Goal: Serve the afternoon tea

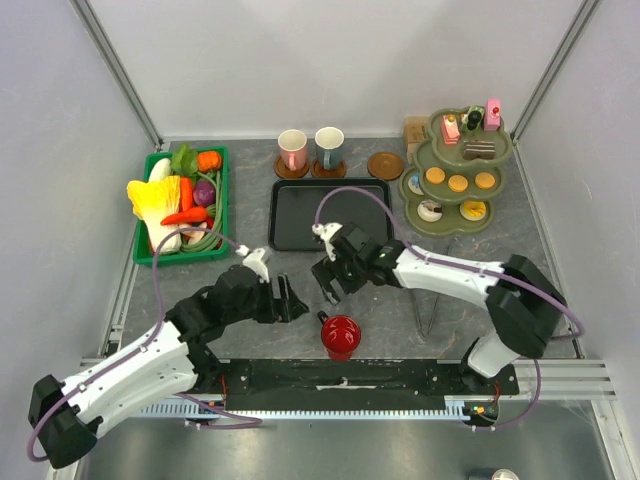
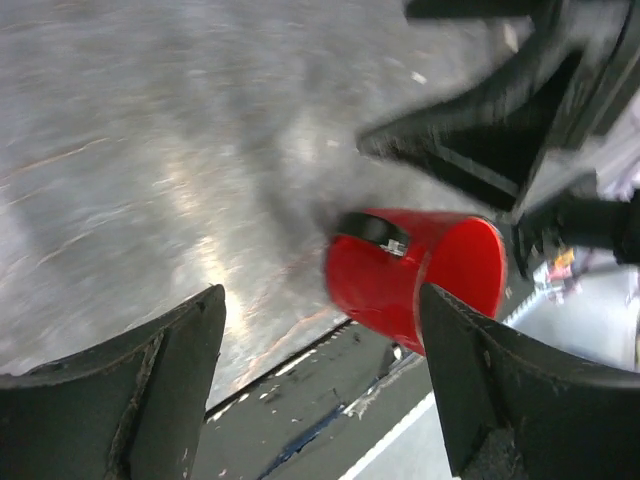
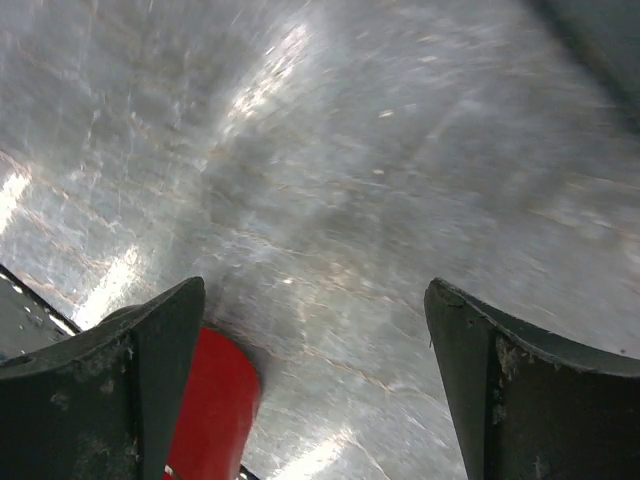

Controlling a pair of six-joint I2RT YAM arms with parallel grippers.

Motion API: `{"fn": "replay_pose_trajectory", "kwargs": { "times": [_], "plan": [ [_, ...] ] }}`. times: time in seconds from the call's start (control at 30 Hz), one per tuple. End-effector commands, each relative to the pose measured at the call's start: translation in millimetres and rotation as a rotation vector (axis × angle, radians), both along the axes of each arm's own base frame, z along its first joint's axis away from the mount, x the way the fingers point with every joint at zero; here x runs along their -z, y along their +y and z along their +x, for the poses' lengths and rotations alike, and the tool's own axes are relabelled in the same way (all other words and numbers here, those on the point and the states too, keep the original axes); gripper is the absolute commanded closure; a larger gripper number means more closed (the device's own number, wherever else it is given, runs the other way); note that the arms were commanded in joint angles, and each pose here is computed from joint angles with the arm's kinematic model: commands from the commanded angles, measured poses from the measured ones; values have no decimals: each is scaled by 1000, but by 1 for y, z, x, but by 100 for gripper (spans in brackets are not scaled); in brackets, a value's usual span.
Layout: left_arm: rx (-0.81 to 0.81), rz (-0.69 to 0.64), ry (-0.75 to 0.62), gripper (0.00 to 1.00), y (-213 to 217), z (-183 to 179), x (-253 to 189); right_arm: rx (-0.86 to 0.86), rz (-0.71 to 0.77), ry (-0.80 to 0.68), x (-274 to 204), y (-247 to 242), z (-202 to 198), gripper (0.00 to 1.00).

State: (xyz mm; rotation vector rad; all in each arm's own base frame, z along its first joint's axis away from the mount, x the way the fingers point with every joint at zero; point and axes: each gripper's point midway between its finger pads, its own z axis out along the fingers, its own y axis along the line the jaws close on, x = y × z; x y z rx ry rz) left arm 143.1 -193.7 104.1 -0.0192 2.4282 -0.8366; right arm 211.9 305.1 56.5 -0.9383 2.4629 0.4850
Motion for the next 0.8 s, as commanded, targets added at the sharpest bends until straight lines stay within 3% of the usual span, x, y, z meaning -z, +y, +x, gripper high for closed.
{"fn": "replay_pose_trajectory", "kwargs": {
  "times": [0.0,0.2,0.43,0.57,0.77],
  "plan": [
    [366,-202,-337,16,-64,-1,-54,230,114,-187,-82,-28,46,2],
    [769,-41,-915,14,-93,19,-95,252,153,-257,-124,-79,27,2],
    [1174,112,-1301,15,-114,23,-197,309,153,-336,-144,-114,13,2],
    [1417,161,-1393,16,-112,13,-197,354,146,-393,-154,-128,14,2],
    [1749,181,-1158,19,-80,-15,-142,384,73,-431,-160,-145,17,2]
  ]
}}
